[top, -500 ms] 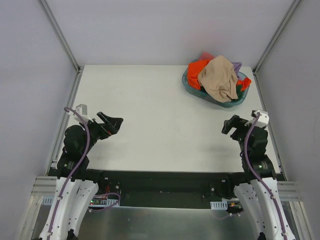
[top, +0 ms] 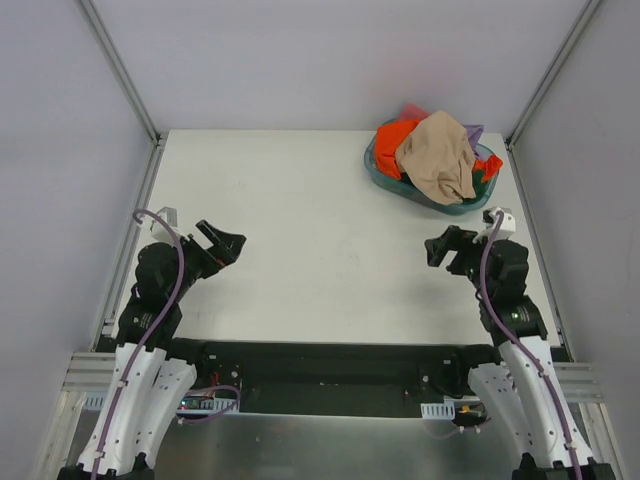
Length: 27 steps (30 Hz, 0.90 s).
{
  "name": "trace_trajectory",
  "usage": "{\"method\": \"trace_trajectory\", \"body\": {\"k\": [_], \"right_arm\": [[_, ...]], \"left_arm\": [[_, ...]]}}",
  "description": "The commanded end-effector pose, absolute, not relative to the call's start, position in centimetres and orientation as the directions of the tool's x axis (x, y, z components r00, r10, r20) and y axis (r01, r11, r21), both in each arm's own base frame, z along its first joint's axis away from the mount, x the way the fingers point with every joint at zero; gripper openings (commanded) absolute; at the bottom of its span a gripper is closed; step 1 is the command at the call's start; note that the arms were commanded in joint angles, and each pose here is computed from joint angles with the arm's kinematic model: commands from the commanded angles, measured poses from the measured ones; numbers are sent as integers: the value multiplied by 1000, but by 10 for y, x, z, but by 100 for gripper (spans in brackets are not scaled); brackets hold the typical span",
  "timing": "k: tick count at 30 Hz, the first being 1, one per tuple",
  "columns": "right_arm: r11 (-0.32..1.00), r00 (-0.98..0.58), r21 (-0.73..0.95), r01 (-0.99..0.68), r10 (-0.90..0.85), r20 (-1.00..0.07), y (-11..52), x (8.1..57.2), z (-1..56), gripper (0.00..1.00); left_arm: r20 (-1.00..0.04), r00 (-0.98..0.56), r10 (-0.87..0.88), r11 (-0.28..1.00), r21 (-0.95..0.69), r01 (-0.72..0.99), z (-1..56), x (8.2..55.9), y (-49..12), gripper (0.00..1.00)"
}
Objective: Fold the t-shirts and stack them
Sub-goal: Grab crumpled tshirt from bin with the right arm
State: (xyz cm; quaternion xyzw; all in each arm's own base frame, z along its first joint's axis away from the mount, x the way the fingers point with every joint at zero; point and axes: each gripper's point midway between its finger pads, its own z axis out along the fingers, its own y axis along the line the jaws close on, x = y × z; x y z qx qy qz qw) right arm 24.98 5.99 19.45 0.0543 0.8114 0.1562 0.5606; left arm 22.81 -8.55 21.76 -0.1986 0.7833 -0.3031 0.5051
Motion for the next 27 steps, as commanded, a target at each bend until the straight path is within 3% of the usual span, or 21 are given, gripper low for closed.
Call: {"method": "trace_trajectory", "body": {"k": [1,7,13,22,26,27], "right_arm": [[928,-361,337,-157,264,-895,75,271,236,96],[937,-412,341,-72,283,-866,76,336,260,96],[972,-450,220,81,233,-862,56,418,262,96],[978,-564,24,208,140,-814,40,489,215,99],[980,-632,-3,197,125,-765,44,500,187,85],[980,-643,-6,197,125,-756,45,500,183,75]], "left_arm": [[-636,-448,-628,730,-681,-56,199,235,-86,99],[-622,-513,-591,739,-673,-36,184,240,-96,99],[-626,-529,-573,747,-664,-24,172,241,-98,99],[-648,-499,-576,770,-635,-64,164,244,-87,99],[-650,-494,-577,771,-633,-69,164,244,-86,99],[-650,-494,-577,771,-633,-67,164,243,-86,99]]}}
